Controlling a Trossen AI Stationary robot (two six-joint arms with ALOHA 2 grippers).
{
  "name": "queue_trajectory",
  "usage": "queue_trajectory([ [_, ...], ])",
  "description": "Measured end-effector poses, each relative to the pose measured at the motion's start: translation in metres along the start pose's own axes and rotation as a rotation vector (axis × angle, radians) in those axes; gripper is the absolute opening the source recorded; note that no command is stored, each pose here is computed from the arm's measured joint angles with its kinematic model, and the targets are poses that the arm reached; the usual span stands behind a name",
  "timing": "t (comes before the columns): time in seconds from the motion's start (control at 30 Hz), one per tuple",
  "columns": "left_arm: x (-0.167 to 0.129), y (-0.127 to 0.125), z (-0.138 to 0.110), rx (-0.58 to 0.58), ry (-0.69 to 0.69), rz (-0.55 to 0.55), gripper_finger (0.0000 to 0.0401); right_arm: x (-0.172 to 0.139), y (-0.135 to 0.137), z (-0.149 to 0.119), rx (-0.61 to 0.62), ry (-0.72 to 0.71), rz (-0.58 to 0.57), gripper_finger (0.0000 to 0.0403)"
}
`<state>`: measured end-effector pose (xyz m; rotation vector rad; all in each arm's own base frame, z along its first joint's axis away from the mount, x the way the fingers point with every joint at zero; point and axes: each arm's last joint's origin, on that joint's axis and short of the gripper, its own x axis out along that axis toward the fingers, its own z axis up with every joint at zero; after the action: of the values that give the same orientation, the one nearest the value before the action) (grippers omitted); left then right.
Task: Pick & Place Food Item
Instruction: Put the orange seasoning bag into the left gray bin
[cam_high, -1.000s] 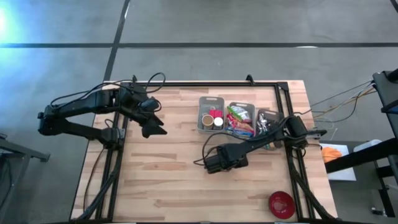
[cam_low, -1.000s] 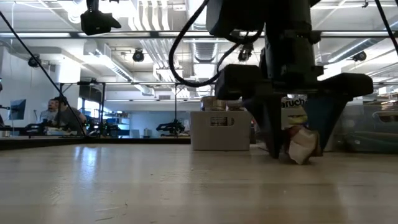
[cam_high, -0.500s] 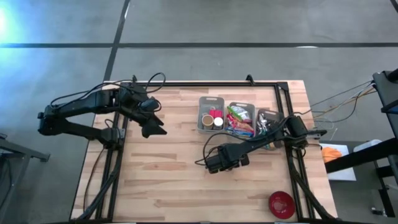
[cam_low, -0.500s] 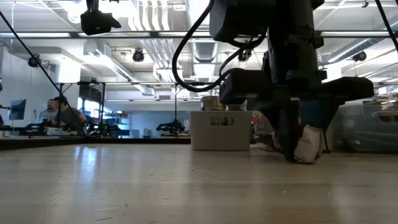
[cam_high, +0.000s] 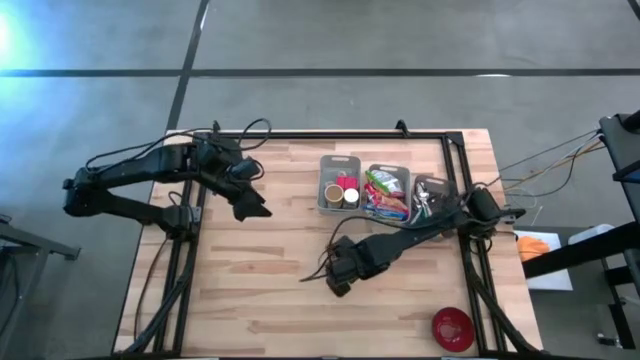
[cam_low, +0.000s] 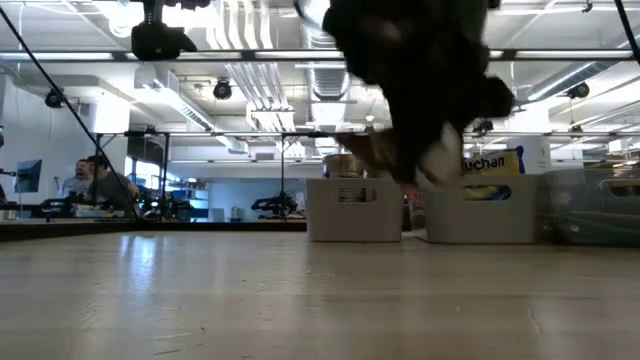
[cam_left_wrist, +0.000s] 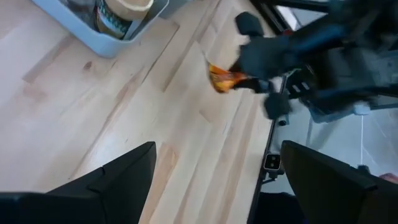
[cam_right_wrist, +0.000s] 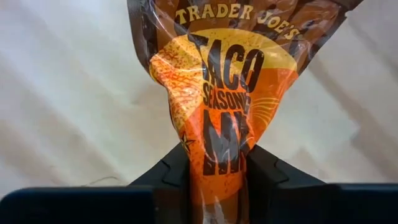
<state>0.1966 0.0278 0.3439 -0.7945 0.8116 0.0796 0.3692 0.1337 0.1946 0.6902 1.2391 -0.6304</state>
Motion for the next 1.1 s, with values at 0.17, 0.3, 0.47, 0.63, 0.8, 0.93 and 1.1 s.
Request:
queue_trajectory([
  [0.17, 0.019, 0.001, 0.010, -0.038, 0.014, 0.004, 0.0349, -0.035, 0.016, 0.008, -0.189, -0.127, 0.081, 0.0070],
  [0.3, 0.035, -0.001, 0.022, -0.095, 0.011, -0.055, 0.0349, -0.061, 0.027, 0.018, -0.315, -0.232, 0.126, 0.0070],
  [0.47, 0.057, -0.007, 0.036, -0.173, 0.061, -0.234, 0.0349, -0.077, 0.031, 0.028, -0.363, -0.254, 0.145, 0.0081],
  [0.63, 0.073, -0.006, 0.038, -0.233, 0.111, -0.228, 0.0349, -0.083, 0.029, 0.033, -0.374, -0.273, 0.117, 0.0070],
  [0.8, 0.089, -0.006, 0.036, -0.262, 0.164, -0.211, 0.0349, -0.092, 0.033, 0.035, -0.433, -0.298, 0.140, 0.0067],
  [0.93, 0.102, -0.006, 0.034, -0.268, 0.222, -0.222, 0.0349, -0.095, 0.034, 0.037, -0.467, -0.312, 0.147, 0.0067],
  [1.1, 0.117, -0.009, 0.031, -0.258, 0.276, -0.242, 0.0349, -0.097, 0.034, 0.039, -0.490, -0.317, 0.147, 0.0066],
])
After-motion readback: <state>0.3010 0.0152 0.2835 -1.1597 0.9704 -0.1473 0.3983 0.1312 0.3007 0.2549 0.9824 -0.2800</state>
